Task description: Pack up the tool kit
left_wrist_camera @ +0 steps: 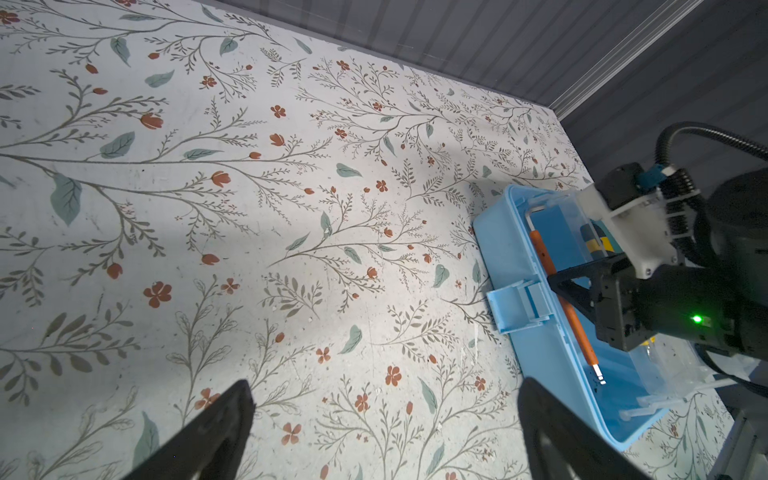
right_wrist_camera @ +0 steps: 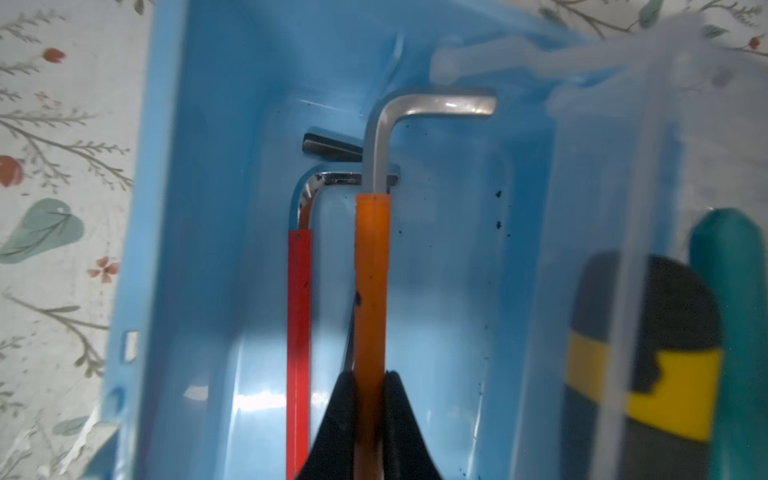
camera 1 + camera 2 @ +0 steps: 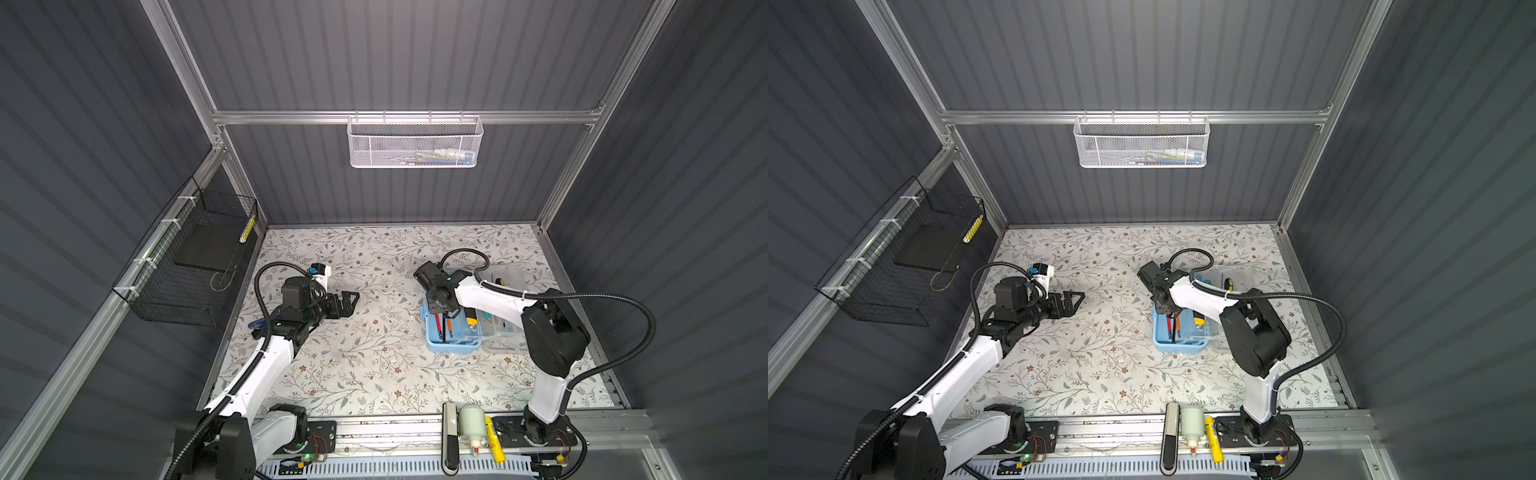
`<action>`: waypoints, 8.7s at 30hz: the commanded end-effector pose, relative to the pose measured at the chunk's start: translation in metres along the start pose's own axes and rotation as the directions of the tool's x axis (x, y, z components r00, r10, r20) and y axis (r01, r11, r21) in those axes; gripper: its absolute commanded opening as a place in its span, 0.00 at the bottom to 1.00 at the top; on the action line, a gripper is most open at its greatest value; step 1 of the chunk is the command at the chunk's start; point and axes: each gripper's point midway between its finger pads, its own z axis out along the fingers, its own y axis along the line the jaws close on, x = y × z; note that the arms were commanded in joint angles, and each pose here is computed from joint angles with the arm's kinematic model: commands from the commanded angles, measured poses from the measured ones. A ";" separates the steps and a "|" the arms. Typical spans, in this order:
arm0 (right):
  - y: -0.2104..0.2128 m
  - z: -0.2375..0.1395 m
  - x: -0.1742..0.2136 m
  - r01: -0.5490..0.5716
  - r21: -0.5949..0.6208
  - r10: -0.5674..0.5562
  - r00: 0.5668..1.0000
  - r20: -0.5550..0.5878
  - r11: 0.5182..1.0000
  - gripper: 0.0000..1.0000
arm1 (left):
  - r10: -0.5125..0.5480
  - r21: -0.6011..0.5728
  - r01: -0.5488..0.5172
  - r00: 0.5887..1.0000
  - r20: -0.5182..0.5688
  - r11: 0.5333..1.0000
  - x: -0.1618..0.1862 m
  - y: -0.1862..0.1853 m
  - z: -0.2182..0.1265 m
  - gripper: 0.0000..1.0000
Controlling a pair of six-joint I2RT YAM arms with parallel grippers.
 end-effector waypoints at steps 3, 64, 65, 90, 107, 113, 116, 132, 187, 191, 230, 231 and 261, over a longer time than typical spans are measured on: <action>-0.006 0.003 -0.010 0.047 0.067 -0.046 0.999 -0.006 0.997 0.00 | 0.028 0.026 -0.027 1.000 -0.011 0.999 0.002 -0.003 0.006 0.99; -0.217 -0.155 0.015 -0.483 -0.321 0.575 0.746 0.336 0.815 0.71 | 0.211 0.132 -0.180 0.934 -0.287 0.975 0.050 -0.140 0.136 0.99; -0.221 -0.155 0.018 -0.495 -0.338 0.594 0.733 0.332 0.800 0.72 | 0.213 0.123 -0.183 0.928 -0.305 0.975 0.053 -0.139 0.142 0.99; -0.231 -0.136 0.035 -0.529 -0.382 0.639 0.720 0.270 0.758 0.76 | 0.212 0.165 -0.159 0.897 -0.387 0.973 0.074 -0.154 0.185 0.99; -0.222 -0.125 0.038 -0.520 -0.406 0.632 0.744 0.215 0.751 0.72 | 0.167 -0.082 -0.230 0.871 -0.462 0.970 0.085 -0.094 0.171 0.96; -0.219 -0.120 0.036 -0.512 -0.421 0.630 0.748 0.209 0.748 0.70 | 0.116 -0.175 -0.215 0.885 -0.451 0.961 0.089 -0.066 0.154 0.76; -0.218 -0.117 0.033 -0.508 -0.430 0.630 0.747 0.213 0.746 0.69 | 0.093 -0.213 -0.211 0.884 -0.458 0.954 0.091 -0.055 0.144 0.75; -0.210 -0.090 0.018 -0.503 -0.628 0.679 0.732 0.057 0.595 0.60 | 0.064 -0.286 -0.151 0.954 -0.293 0.946 0.043 -0.036 0.087 0.99; -0.102 0.000 0.048 -0.566 -0.768 0.591 0.742 -0.317 0.299 0.06 | 0.148 0.145 -0.110 0.947 -0.286 0.983 0.073 -0.060 0.107 0.00; -0.102 -0.008 0.048 -0.554 -0.780 0.586 0.748 -0.311 0.292 0.06 | 0.145 0.192 -0.091 0.947 -0.288 0.977 0.074 -0.068 0.107 0.00; -0.020 -0.162 -0.030 -0.154 -0.937 0.373 0.927 -0.027 0.315 0.07 | 0.140 0.228 -0.078 0.952 -0.271 0.970 0.072 -0.078 0.098 0.00; -0.016 -0.164 -0.033 -0.140 -0.940 0.362 0.932 -0.019 0.312 0.07 | 0.140 0.227 -0.079 0.954 -0.265 0.971 0.072 -0.077 0.097 0.00; 0.083 -0.235 -0.108 0.185 -0.920 0.153 0.956 0.250 0.346 0.21 | 0.175 -0.119 -0.216 0.943 -0.282 0.969 0.058 -0.021 0.057 0.00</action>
